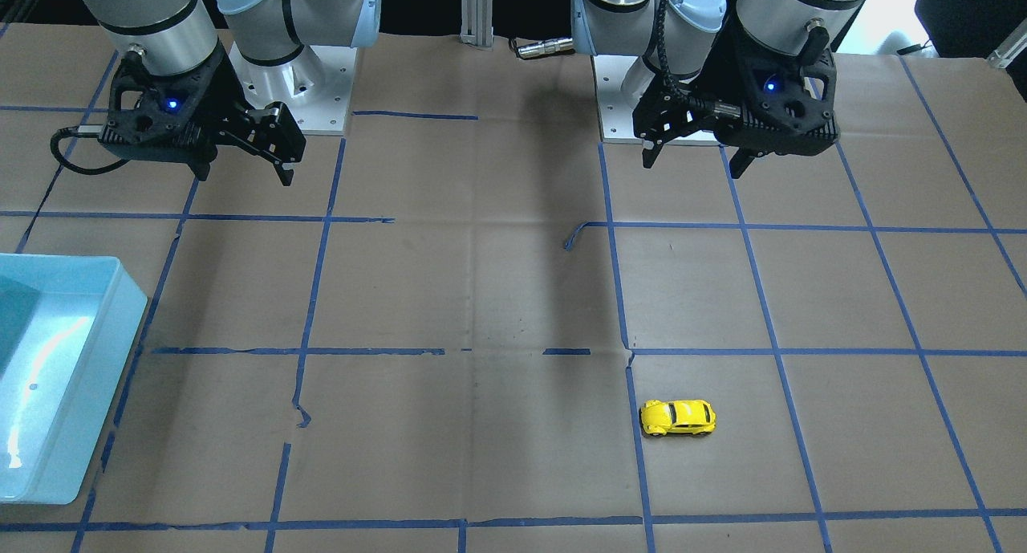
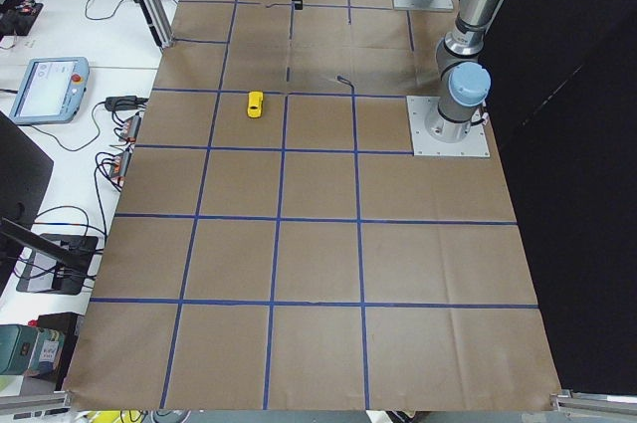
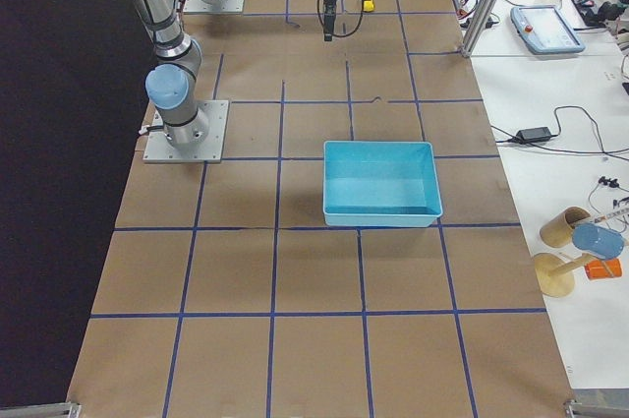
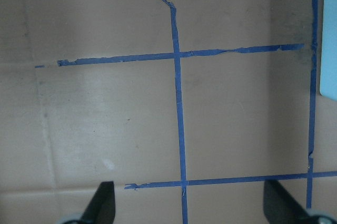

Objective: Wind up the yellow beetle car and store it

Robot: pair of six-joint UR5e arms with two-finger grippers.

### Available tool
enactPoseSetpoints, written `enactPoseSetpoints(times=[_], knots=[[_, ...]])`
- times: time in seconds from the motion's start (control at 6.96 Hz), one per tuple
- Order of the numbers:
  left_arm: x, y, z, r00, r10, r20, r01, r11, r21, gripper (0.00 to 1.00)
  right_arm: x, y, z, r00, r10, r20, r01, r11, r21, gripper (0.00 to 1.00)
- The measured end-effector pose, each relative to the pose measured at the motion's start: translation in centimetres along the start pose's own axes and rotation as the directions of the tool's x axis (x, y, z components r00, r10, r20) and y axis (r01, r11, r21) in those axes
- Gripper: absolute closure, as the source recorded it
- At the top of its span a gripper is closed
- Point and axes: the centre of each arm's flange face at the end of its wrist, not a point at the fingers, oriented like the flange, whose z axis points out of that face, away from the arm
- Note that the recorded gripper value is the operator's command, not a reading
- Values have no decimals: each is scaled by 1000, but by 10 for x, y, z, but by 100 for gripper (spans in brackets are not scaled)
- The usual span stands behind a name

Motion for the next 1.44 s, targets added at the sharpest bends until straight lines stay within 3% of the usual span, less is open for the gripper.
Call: enactPoseSetpoints(times=[1.01,1.44], knots=[[-2,19,-14,1000,-6,4,6,1000,-11,0,0,-5,-7,1000,-10,-3,11,1000,12,0],[0,19,-10,998,-62,4,62,998,-21,0,0,-5,-8,1000,-12,-3,12,1000,15,0]])
